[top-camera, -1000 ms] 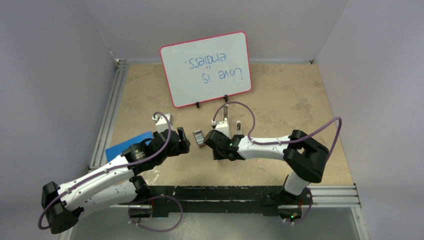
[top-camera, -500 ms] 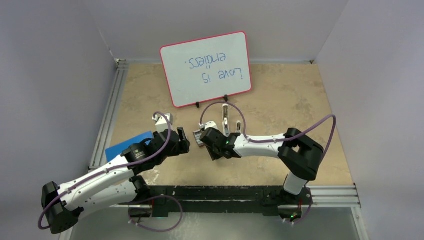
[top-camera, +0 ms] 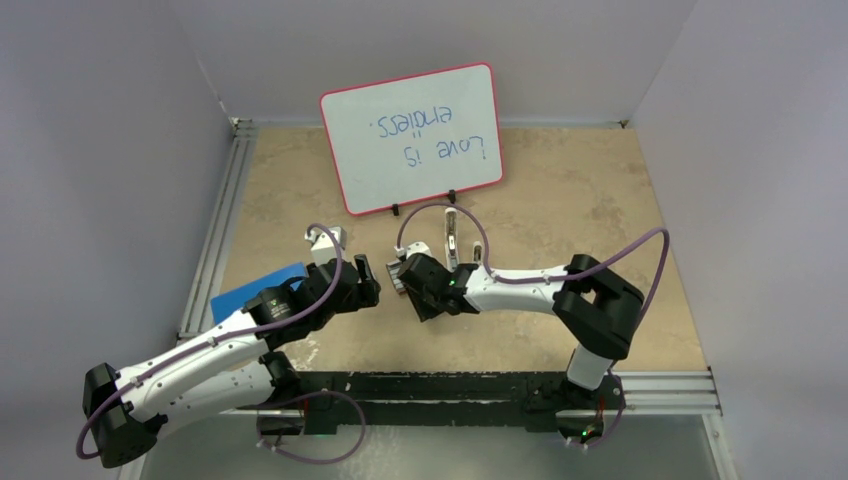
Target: Load the staples into the stapler
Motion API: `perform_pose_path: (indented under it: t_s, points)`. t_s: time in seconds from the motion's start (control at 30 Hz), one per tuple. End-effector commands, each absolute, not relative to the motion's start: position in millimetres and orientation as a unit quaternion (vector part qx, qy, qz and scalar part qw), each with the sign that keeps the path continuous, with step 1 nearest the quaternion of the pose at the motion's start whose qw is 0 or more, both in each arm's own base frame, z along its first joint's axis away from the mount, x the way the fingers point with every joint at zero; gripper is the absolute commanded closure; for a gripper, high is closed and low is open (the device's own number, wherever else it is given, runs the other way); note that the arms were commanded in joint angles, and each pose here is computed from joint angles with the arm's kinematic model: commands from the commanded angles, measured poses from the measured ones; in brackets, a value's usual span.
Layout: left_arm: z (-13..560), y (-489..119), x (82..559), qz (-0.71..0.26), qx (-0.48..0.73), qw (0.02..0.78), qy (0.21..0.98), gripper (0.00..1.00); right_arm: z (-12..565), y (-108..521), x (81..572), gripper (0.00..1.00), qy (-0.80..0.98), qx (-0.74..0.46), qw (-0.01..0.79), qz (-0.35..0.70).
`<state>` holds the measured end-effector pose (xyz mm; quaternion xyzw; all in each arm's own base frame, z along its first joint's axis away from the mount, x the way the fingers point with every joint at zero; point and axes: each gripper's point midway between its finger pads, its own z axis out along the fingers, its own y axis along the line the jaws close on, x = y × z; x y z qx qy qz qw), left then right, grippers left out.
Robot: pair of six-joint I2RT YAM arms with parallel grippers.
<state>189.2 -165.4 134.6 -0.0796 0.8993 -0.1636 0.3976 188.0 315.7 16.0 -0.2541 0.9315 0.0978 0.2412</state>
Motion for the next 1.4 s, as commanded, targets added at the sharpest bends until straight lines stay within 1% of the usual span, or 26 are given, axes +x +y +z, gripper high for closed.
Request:
perform_pose_path:
  t_s: [0.0,0.17,0.43,0.67,0.73,0.83,1.03,1.23,1.37]
  points:
    - [148,-170,195,-0.179,-0.088,0.411,0.89,0.32,4,294,175,0.6,0.944,-0.258,0.194,0.062]
    - [149,-170,195,-0.179,-0.088,0.412,0.889,0.32,8,291,185,0.58,0.946,-0.241,0.21,0.054]
    - [148,-169,195,-0.177,-0.088,0.411,0.89,0.32,7,278,192,0.58,0.95,-0.226,0.213,0.04]
    - [146,-168,195,-0.176,-0.089,0.41,0.89,0.32,10,272,186,0.67,0.948,-0.245,0.201,0.044]
    - [144,-170,195,-0.178,-0.089,0.409,0.89,0.32,17,277,186,0.69,0.944,-0.256,0.201,0.056]
    - [141,-173,195,-0.179,-0.087,0.405,0.892,0.32,24,284,186,0.67,0.939,-0.271,0.202,0.071]
    - [142,-172,196,-0.175,-0.086,0.406,0.893,0.32,10,278,190,0.66,0.935,-0.291,0.197,0.04]
    - [143,-170,196,-0.175,-0.089,0.409,0.891,0.32,11,287,189,0.62,0.927,-0.313,0.196,0.062]
    - [142,-169,195,-0.173,-0.088,0.407,0.892,0.32,10,288,182,0.62,0.919,-0.34,0.184,0.072]
